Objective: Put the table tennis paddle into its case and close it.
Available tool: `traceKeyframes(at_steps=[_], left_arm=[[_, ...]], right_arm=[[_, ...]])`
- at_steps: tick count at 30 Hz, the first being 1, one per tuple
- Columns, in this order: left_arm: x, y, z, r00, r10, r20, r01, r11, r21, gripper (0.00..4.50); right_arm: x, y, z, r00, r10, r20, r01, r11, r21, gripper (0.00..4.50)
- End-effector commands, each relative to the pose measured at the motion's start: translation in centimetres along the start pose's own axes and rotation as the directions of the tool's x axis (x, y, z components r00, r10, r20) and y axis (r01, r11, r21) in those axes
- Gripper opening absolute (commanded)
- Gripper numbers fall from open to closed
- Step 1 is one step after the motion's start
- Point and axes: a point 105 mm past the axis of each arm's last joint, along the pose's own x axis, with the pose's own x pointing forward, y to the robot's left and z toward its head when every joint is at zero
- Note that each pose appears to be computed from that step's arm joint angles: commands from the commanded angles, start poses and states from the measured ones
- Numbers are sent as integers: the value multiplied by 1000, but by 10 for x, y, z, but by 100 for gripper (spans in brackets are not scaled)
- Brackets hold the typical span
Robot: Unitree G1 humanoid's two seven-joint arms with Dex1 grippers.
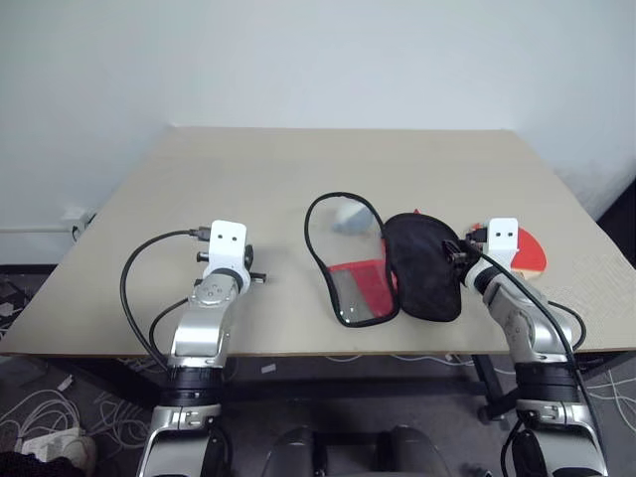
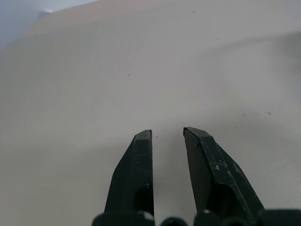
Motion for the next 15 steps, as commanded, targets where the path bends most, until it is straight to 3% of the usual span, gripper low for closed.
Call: traceKeyframes(at_steps=[1,9,15], left_arm=[[2,1,25,997,0,72,0,1000,5,105],[2,-15,33,993,-64,95,62,998,25,105],[-9,-45,49,977,-180,114,173,982,73,105]], right_arm=[[-5,-3,18,997,-16,72,15,1000,2,178],[-8,-13,26,995,-44,84,44,999,6,178],[-18,-32,42,992,-91,92,89,996,21,178]])
